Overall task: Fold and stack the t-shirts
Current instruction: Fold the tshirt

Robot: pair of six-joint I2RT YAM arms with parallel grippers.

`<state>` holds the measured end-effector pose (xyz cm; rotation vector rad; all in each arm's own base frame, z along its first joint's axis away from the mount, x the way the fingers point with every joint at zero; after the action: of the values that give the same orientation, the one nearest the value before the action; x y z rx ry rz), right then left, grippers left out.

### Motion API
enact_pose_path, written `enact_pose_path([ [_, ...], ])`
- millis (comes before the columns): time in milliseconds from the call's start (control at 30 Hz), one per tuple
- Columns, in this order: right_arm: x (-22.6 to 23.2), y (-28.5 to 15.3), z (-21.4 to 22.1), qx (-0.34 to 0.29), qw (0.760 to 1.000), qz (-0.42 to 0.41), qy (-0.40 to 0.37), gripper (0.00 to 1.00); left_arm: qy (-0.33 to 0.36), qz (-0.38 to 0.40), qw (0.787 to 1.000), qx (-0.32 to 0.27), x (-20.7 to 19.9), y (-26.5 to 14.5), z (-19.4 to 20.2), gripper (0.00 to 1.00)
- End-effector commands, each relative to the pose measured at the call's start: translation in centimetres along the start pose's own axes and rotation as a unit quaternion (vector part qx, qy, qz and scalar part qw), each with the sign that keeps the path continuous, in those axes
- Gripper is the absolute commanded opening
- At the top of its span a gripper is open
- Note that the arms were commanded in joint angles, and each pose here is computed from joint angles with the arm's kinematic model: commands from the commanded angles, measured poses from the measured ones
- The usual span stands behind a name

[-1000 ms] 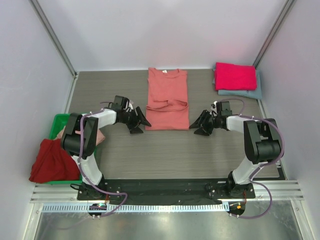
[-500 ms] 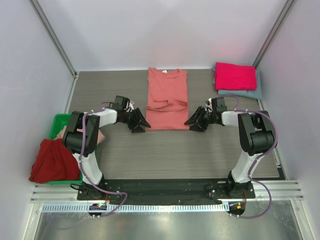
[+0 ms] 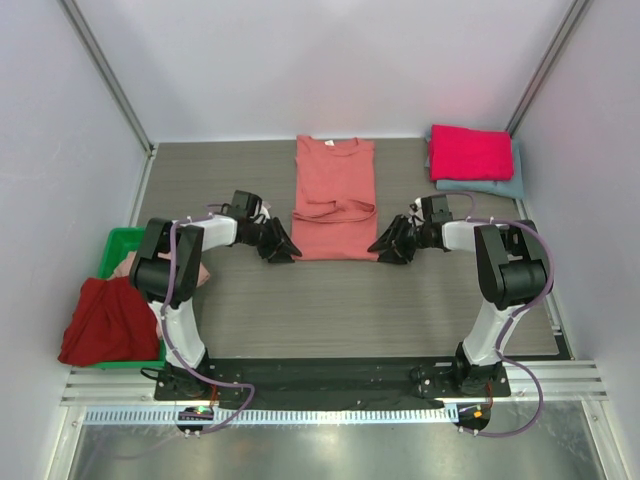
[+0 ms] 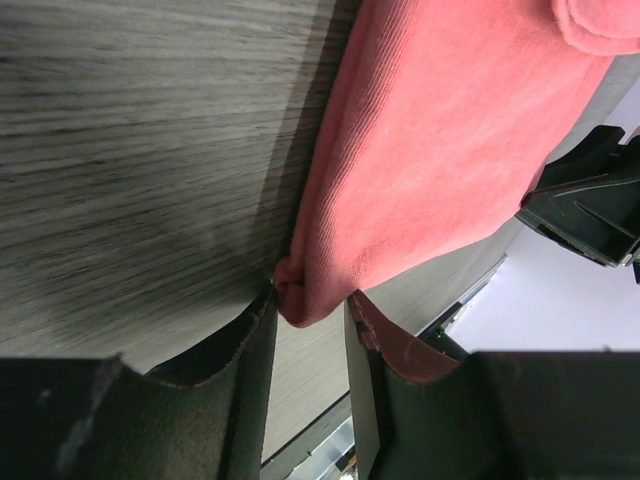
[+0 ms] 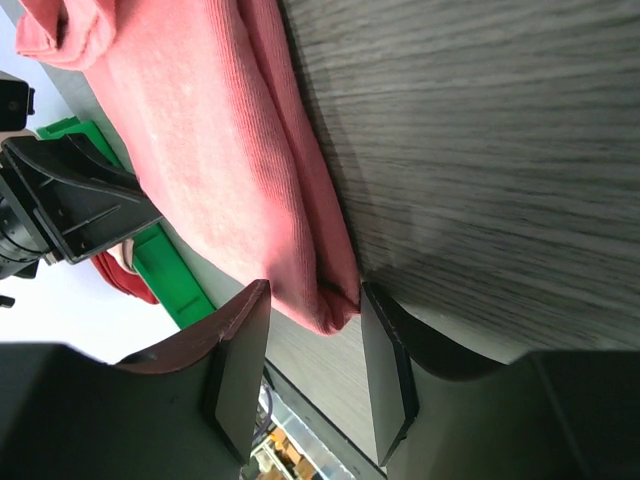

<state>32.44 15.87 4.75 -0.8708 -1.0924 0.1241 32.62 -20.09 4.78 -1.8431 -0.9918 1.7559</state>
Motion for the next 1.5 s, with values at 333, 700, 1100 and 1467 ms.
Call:
enact_pose_path([
  [333, -3.0, -0.6, 1.9, 0.021, 0.998, 0.061, 0.003, 0.48, 0.002, -0.024, 1.000, 0.005, 1.2, 0.8, 0.1, 0.23],
  [700, -3.6, 0.7, 0.2, -0.013, 0.997, 0.069, 0.012, 0.44, 0.001, -0.022, 1.000, 0.010, 1.3, 1.1, 0.1, 0.17],
  [1100, -2.4, 1.6, -1.4, -0.032, 0.998, 0.049, 0.005, 0.01, 0.018, -0.027, 0.999, 0.002, 1.3, 0.8, -0.3, 0.00],
  [1467, 0.3, -2.9, 2.1, -0.032, 0.999, -0.017, 0.003, 0.01, 0.103, 0.000, 0.993, -0.054, -4.1, -3.8, -2.5, 0.00],
])
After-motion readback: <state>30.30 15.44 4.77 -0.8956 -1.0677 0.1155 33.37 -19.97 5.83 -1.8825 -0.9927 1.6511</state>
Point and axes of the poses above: each gripper's point midway between its finger pads, its own y axis out along the fingers, its own x axis along the line the jaws close on, z = x × y, the point moved 3 cm from there along -y, back along the fingers, and after that the axes turned 13 degrees about y, right-handed, at the moved point
